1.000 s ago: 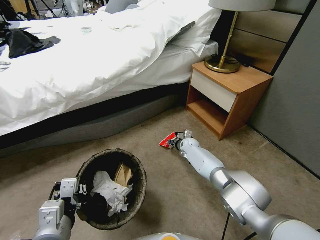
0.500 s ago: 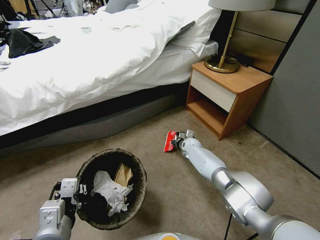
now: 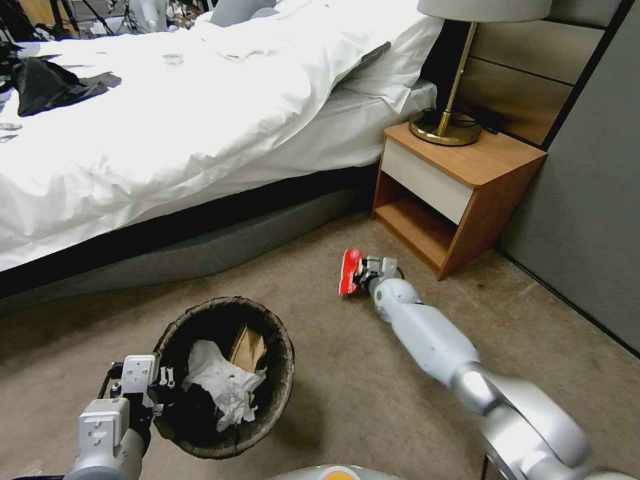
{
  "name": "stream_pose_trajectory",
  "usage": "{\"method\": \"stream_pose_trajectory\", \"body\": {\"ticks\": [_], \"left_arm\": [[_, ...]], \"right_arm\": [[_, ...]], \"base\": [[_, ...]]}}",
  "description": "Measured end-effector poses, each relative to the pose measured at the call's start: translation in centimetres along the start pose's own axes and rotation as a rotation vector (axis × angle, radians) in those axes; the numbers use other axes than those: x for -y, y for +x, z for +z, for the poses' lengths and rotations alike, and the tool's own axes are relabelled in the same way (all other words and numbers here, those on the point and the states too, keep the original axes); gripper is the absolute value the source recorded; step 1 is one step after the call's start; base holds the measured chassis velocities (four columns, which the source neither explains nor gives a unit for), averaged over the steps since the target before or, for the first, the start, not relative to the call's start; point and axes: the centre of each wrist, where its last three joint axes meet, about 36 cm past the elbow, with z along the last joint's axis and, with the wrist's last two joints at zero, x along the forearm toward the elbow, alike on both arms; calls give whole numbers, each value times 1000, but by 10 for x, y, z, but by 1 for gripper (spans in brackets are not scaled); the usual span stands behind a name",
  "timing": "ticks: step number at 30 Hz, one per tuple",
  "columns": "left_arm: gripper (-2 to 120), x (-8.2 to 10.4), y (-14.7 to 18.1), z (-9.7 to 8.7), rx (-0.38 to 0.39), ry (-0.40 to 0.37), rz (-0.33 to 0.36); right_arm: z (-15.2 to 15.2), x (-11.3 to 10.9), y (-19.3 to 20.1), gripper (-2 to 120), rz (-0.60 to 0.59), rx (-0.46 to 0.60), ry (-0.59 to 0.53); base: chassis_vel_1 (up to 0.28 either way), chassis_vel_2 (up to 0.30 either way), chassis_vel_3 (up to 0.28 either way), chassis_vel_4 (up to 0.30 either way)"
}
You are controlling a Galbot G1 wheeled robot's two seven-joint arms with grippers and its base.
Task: Pick up the trash bin, then pick up the garbage from the floor and place it into the trash bin.
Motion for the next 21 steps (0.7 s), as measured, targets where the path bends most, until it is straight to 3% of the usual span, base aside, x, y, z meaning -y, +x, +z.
{"method": "stream_pose_trajectory", "body": {"ticks": [5, 7, 12, 14, 17, 19, 21], "left_arm": [[1, 1, -1, -1, 6, 2, 5], [1, 1, -2, -3, 13, 2, 10], [1, 1, -3, -4, 18, 2, 13], [1, 0, -3, -4, 19, 5, 14], [1, 0, -3, -4, 18, 5, 14], [1, 0, -3, -5, 14, 11, 16], [1, 0, -3, -5, 14, 12, 16]], "right_arm": [[-30, -7, 39, 0, -46, 87, 36], [-45, -14, 74, 0, -76, 154, 80], [-53, -18, 117, 0, -130, 189, 120], [-56, -19, 156, 0, -179, 198, 169], [-56, -20, 159, 0, -183, 198, 174], [-53, -31, 211, 0, -271, 181, 242], [-53, -34, 220, 0, -292, 179, 254]], "base": [[0, 0, 0, 0], [0, 0, 0, 0], [0, 0, 0, 0], [0, 0, 0, 0], [0, 0, 0, 0], [0, 0, 0, 0], [0, 0, 0, 0]]}}
